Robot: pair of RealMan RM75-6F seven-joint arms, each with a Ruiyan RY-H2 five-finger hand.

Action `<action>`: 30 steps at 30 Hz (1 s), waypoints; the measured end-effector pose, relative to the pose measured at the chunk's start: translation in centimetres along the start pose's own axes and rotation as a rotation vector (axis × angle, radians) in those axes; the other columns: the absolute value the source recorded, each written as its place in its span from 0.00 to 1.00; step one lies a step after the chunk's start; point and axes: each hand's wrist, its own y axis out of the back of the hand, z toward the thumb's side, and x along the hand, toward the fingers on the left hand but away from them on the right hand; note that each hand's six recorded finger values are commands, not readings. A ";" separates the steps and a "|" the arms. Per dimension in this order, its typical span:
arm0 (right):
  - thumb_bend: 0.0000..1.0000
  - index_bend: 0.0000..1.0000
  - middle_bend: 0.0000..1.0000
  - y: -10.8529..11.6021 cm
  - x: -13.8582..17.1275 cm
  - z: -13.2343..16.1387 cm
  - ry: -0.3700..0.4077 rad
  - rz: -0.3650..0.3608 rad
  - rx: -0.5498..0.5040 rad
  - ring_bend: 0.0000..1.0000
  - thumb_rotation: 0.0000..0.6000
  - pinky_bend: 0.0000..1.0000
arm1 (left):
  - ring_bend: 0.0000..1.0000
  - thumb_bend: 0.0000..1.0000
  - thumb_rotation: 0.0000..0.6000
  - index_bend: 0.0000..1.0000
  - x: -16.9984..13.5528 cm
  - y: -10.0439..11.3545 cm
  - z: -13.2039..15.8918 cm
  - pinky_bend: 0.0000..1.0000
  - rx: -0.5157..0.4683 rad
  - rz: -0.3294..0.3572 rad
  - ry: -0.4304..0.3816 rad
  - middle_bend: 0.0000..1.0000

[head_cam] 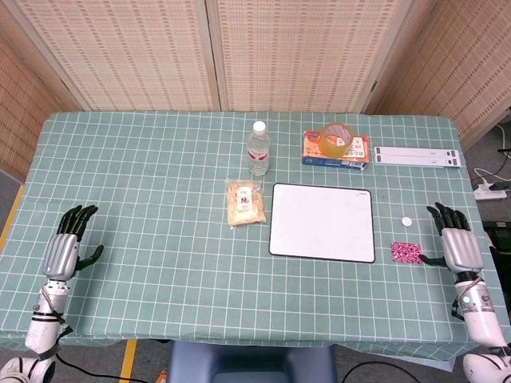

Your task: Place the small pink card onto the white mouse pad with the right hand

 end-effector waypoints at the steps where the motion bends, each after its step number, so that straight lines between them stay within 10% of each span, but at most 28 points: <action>1: 0.00 0.08 0.00 0.0 0.0 0.1 0.004 -0.002 -0.001 0.00 1.00 0.00 | 0.00 0.27 1.00 0.13 0.0 0.0 0.0 0.00 0.001 0.000 0.000 0.09; 22: 0.02 0.23 0.00 -0.8 0.6 1.0 0.024 0.021 0.095 0.00 1.00 0.00 | 0.00 0.27 1.00 0.14 0.1 0.9 0.4 0.00 0.054 0.045 -0.040 0.09; 30: 0.05 0.23 0.00 -1.5 0.2 0.8 -0.002 0.155 0.220 0.00 1.00 0.00 | 0.00 0.27 1.00 0.14 0.1 0.6 0.2 0.00 0.058 0.036 -0.034 0.09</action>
